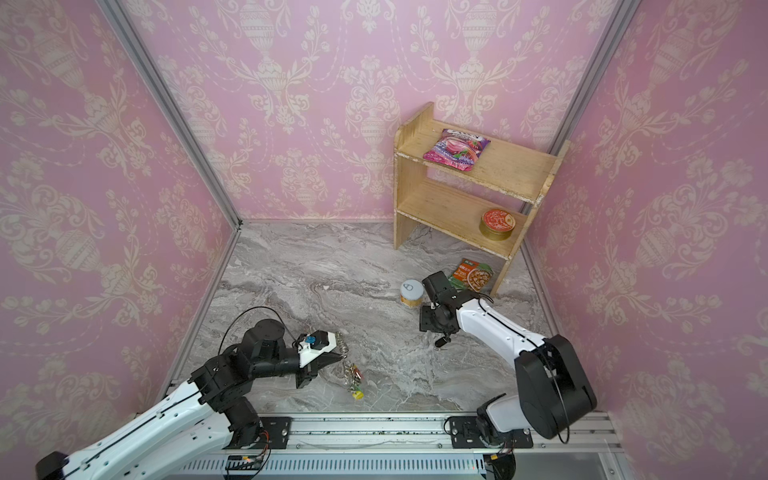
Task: Put the keys on the keyring
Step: 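Lower the open right gripper onto the black-tagged key's ring end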
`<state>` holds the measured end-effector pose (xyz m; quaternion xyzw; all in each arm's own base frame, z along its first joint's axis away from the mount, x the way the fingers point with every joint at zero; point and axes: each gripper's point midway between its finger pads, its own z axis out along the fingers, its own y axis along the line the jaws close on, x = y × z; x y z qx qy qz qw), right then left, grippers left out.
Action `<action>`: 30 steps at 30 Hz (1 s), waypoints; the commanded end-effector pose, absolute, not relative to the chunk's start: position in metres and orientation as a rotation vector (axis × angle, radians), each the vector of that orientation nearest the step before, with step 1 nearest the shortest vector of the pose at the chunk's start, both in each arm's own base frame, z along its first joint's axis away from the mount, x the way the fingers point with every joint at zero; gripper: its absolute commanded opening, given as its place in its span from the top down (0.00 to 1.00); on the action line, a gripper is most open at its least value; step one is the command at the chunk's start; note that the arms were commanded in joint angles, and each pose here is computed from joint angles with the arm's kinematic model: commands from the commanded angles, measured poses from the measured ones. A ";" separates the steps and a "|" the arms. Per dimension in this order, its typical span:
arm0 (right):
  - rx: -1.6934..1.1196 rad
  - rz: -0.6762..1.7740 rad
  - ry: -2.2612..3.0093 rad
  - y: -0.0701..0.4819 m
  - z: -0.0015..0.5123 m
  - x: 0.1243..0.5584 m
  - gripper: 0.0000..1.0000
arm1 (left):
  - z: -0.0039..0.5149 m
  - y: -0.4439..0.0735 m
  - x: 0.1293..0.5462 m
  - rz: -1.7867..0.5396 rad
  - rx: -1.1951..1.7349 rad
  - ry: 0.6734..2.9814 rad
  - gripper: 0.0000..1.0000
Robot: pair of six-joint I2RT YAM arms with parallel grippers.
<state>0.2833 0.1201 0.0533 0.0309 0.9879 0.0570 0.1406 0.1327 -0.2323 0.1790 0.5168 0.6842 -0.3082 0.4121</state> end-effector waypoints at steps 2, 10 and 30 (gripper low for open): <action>0.062 0.137 2.910 0.116 0.034 0.288 0.39 | 0.193 -0.233 0.133 -0.762 1.291 1.681 1.00; 0.128 0.119 3.001 0.106 0.018 0.268 0.39 | 0.192 -0.232 0.133 -0.759 1.297 1.680 1.00; 0.374 0.425 2.993 0.142 0.021 0.200 0.35 | 0.190 -0.234 0.133 -0.766 1.312 1.683 1.00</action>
